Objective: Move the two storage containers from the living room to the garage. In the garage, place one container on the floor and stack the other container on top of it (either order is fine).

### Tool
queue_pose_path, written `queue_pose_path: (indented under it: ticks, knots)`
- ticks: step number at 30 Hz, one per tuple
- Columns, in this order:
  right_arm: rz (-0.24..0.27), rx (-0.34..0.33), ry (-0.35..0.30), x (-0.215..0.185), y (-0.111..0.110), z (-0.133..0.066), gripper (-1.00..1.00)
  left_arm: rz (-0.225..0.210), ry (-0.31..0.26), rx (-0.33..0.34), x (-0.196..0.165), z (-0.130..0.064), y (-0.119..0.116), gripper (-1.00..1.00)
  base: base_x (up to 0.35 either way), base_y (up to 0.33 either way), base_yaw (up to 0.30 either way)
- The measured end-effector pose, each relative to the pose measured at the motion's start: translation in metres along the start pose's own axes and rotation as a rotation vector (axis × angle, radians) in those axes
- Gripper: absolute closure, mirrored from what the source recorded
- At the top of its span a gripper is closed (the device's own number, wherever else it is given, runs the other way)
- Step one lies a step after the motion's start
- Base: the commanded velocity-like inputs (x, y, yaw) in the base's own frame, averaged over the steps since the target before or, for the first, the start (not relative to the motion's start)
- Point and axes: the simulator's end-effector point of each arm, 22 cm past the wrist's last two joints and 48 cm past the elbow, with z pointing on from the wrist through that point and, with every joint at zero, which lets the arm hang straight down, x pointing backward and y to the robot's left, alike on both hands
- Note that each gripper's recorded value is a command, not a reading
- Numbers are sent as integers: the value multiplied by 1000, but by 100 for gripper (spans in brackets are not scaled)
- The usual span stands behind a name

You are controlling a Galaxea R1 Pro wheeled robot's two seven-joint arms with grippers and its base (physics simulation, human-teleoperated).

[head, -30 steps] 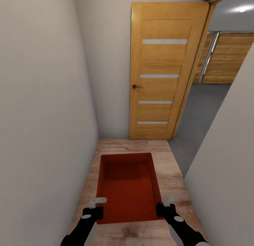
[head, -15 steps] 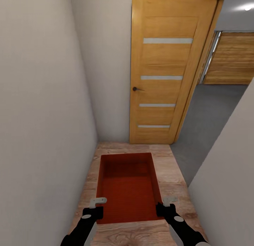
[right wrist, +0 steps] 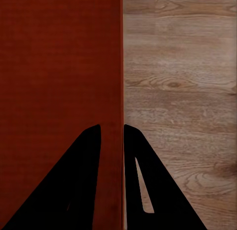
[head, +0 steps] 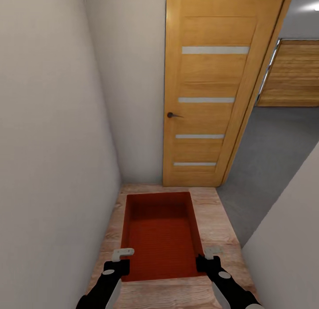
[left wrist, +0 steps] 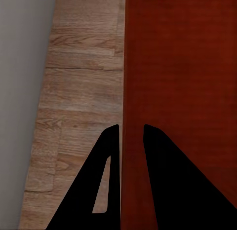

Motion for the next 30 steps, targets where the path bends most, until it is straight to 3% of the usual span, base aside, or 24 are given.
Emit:
queue_pose_path:
  ticks: [6,16,30]
  knots:
    - [0,0,0,0,0,0,100,0,0,0,0,0,0,100,311,0,0]
    - [0,0,0,0,0,0,100,0,0,0,0,0,0,100,77,0,0]
    - [0,0,0,0,0,0,100,1,0,0,0,0,0,100,307,0,0]
